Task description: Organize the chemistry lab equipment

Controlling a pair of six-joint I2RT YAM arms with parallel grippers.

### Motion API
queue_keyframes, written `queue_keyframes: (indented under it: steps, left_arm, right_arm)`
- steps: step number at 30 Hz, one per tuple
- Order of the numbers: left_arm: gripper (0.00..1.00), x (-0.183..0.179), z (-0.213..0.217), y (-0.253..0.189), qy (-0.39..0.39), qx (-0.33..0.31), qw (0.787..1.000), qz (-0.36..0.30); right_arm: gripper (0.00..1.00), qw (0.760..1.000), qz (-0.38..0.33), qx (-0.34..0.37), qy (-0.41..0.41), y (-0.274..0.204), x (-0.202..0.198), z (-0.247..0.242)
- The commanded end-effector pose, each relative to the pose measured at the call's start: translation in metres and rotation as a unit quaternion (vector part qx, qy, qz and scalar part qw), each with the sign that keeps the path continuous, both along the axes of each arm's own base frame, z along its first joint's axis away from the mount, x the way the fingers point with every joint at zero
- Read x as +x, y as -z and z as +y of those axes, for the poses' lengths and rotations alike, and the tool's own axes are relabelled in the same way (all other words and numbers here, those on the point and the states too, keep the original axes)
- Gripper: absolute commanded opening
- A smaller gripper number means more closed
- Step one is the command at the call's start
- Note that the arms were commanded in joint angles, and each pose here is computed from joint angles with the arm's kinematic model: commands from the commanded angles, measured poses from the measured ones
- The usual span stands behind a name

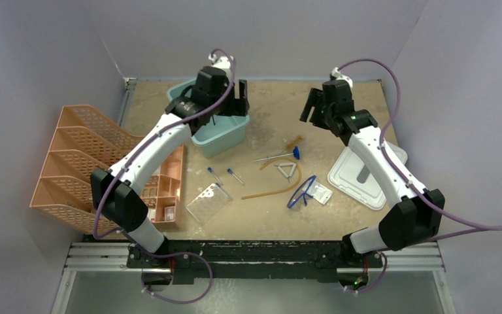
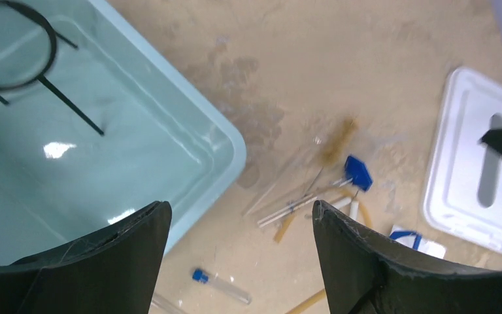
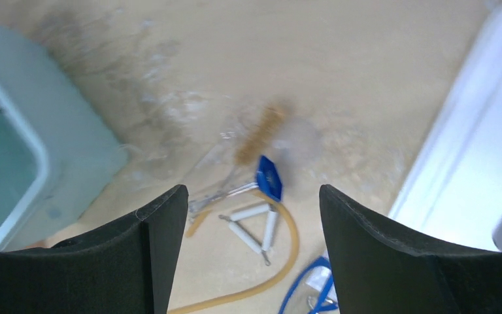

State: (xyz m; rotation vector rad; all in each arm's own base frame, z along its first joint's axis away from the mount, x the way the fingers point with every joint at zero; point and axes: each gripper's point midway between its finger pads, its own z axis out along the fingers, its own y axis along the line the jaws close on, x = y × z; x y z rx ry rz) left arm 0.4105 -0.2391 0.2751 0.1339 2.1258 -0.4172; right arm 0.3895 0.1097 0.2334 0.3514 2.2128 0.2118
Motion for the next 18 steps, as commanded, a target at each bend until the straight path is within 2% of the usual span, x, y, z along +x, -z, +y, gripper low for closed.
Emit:
queue_keyframes:
  steps: [1,4,7,12,18]
  left_arm:
    - [0.78,-0.015,-0.004,0.01,-0.02,0.021,0.999,-0.018]
    - [0.76,-0.038,-0.026,0.027,-0.024,0.017,0.999,-0.03]
    - [0.76,-0.045,-0.037,0.052,-0.049,-0.017,0.999,-0.003]
    - [0.76,-0.041,-0.066,0.08,-0.071,-0.052,0.996,0.024]
    - [0.77,-0.025,-0.077,0.123,-0.129,-0.046,0.99,0.044]
  right_arm:
    - [0.76,0.991,0.002,0.047,0.124,0.011,-0.017,-0.041]
    - [0.76,0.989,0.018,0.066,0.133,0.024,-0.024,-0.047]
    - [0.77,0.985,0.041,0.083,0.145,0.041,-0.031,-0.053]
    - [0.76,0.982,0.043,0.119,0.138,0.051,-0.033,-0.046]
    - [0.76,0.982,0.052,0.119,0.139,0.055,-0.037,-0.046]
